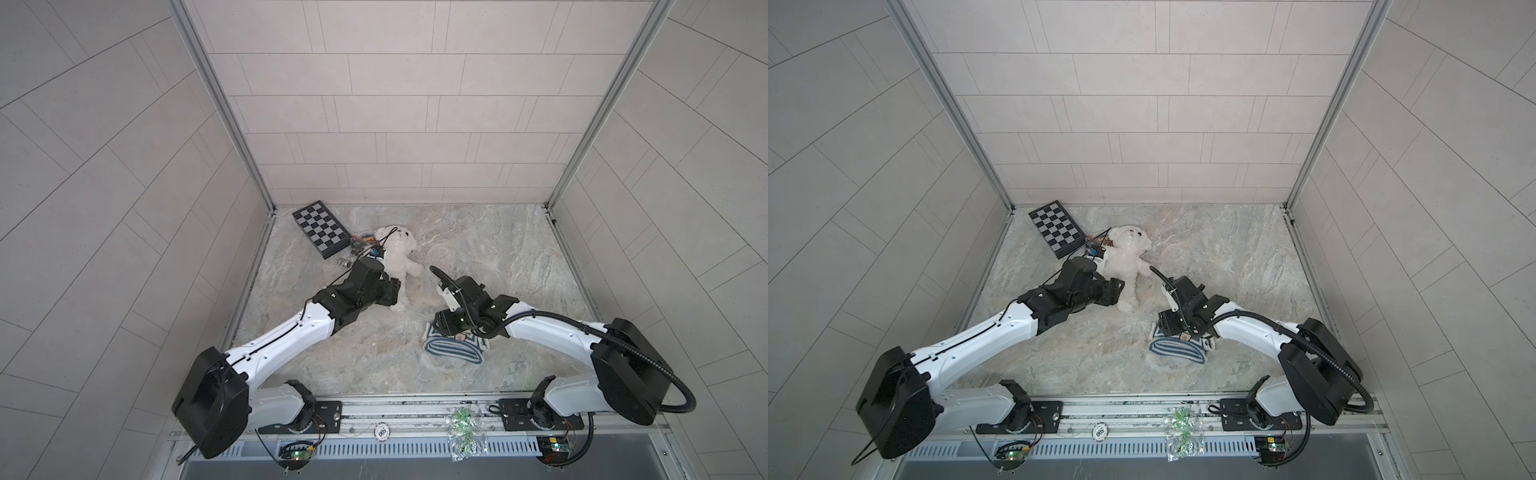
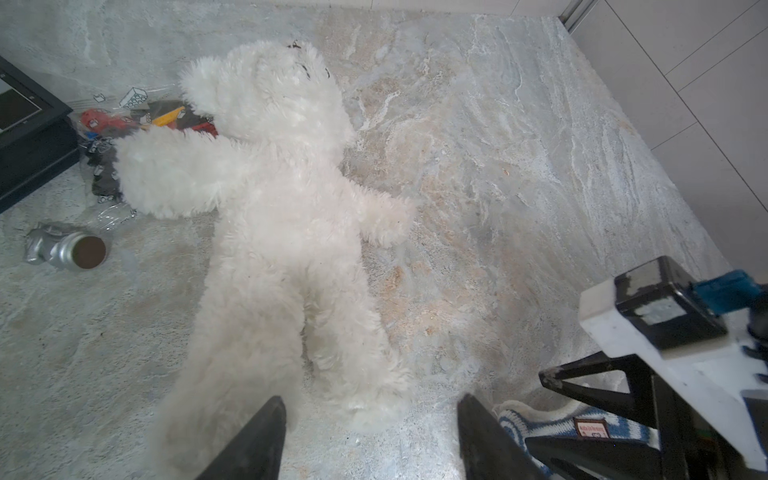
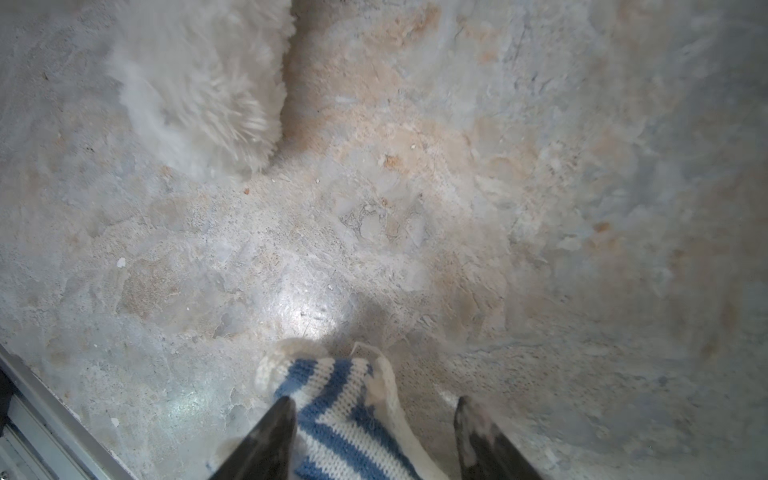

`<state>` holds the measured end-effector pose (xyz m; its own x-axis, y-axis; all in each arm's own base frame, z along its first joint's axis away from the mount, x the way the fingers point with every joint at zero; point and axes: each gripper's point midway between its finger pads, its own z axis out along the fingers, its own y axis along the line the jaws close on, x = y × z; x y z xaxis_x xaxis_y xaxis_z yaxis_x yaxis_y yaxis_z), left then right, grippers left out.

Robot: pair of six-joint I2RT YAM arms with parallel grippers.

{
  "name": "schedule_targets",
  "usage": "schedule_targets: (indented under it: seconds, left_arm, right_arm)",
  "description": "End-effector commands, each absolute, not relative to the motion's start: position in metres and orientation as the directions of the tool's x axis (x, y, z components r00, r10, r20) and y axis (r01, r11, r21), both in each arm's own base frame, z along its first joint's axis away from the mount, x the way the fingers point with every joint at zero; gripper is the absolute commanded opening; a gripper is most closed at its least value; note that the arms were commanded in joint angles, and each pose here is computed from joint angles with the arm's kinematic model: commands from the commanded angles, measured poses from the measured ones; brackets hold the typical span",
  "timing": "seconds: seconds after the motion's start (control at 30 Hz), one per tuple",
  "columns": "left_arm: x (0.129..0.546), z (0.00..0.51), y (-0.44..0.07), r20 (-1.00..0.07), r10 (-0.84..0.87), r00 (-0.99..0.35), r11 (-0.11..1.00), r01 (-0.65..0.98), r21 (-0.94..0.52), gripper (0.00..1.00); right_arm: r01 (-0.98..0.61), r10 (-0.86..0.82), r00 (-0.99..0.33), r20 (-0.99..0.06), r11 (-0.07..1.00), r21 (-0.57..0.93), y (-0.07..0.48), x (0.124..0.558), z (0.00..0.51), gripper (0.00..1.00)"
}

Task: Dress the teddy bear

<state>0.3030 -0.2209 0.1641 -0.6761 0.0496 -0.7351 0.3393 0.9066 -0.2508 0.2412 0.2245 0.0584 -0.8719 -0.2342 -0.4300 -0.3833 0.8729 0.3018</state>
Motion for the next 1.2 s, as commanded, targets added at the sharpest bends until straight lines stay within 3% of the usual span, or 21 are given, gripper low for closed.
schedule_targets:
  seconds: [0.0, 0.57, 0.97, 1.17]
  left_arm:
    - [0.304, 0.164, -0.219, -0.741, 0.038, -0.670, 0.904, 0.339, -0.260, 0.68]
    - [0.310, 0.167, -0.217, -0.754, 0.020, -0.657, 0.903, 0.335, -0.269, 0.67]
    - [0.311, 0.170, -0.204, -0.758, 0.003, -0.652, 0.912, 0.313, -0.266, 0.67]
    - [0.312, 0.173, -0.199, -0.763, 0.000, -0.647, 0.915, 0.307, -0.260, 0.66]
  right_arm:
    - [-0.381, -0.244, -0.883, -0.401, 0.872, 0.309, 0.225, 0.235, 0.051, 0.55]
    - [-0.361, -0.237, -0.897, -0.373, 0.879, 0.311, 0.223, 0.231, 0.032, 0.32]
    - [-0.361, -0.227, -0.889, -0.399, 0.883, 0.302, 0.221, 0.235, 0.037, 0.00]
    - [-0.351, -0.210, -0.879, -0.428, 0.892, 0.284, 0.216, 0.245, 0.044, 0.00]
